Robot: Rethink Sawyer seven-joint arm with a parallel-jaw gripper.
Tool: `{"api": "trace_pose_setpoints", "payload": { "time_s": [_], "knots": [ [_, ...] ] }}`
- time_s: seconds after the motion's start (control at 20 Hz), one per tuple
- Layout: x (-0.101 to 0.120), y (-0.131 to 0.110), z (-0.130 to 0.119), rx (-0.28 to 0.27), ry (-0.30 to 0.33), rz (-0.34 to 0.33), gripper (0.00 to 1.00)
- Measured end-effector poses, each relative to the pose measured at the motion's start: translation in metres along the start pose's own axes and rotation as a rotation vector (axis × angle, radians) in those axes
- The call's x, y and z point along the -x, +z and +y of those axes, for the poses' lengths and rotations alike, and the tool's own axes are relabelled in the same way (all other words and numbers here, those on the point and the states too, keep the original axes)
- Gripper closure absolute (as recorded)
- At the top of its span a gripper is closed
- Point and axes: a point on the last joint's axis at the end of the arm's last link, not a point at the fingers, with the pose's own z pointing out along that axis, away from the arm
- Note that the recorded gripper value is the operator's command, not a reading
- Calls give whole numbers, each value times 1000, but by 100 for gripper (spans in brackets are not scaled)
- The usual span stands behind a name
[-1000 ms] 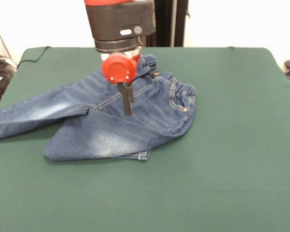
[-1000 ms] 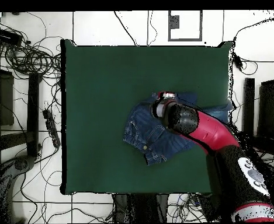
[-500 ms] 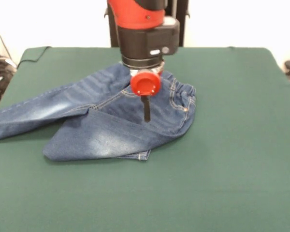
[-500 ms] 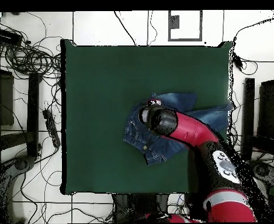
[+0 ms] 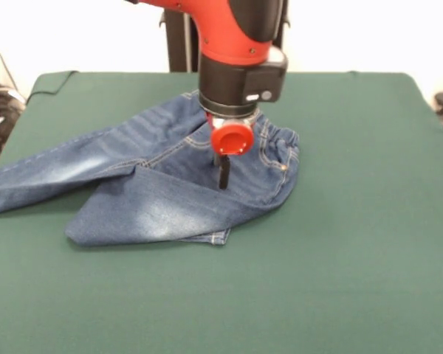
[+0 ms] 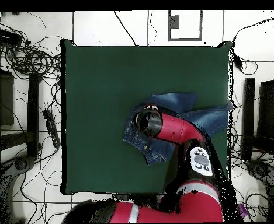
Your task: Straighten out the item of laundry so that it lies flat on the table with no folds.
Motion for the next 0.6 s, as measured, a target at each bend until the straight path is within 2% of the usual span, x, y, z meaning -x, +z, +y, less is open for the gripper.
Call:
{"api": "trace_pose_setpoints", "payload": {
  "time_s": [0.1, 0.35, 0.6],
  "knots": [
    [1, 1, -7, -18, -17, -46, 0],
    [9, -6, -14, -29, -28, -102, 0],
    [32, -26, -15, -21, -10, -170, 0]
  ]
}}
